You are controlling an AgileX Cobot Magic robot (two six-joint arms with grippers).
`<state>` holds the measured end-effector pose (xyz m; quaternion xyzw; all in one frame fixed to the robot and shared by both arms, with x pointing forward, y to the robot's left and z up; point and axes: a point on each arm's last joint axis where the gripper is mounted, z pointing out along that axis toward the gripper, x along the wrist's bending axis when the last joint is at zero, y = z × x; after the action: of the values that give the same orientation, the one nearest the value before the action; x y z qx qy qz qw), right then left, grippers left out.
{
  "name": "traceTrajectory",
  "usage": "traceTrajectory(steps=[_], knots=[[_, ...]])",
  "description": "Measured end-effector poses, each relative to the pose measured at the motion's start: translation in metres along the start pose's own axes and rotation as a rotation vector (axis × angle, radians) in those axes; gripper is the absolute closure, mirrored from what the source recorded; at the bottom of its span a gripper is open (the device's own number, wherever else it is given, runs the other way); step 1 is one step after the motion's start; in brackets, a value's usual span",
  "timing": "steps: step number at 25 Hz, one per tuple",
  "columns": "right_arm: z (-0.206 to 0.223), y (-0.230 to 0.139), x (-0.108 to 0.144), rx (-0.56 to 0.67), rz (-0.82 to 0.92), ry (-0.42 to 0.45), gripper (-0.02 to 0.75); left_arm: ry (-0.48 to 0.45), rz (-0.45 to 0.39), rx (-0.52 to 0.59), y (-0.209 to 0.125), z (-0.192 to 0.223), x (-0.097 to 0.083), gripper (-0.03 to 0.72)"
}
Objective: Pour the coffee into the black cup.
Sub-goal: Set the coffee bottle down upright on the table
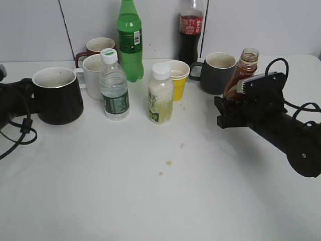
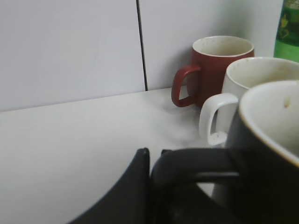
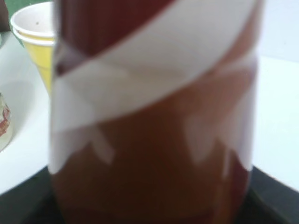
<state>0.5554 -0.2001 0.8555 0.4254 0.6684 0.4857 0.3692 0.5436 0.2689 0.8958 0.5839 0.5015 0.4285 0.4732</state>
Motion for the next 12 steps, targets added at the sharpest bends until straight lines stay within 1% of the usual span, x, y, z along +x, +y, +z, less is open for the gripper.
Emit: traceTrajectory(steps=[3, 8, 12], knots=[[0.005, 0.001, 0.000, -0.014, -0.002, 0.003, 0.234, 0.012, -0.006, -0.003, -0.005, 0.015, 0.001, 0.652], [0.010, -0.003, 0.000, -0.008, -0.002, 0.006, 0.235, 0.039, -0.018, 0.024, -0.023, 0.035, 0.004, 0.652], [0.010, -0.003, 0.000, -0.008, -0.003, 0.008, 0.235, 0.041, -0.023, 0.060, -0.038, 0.039, 0.004, 0.654]])
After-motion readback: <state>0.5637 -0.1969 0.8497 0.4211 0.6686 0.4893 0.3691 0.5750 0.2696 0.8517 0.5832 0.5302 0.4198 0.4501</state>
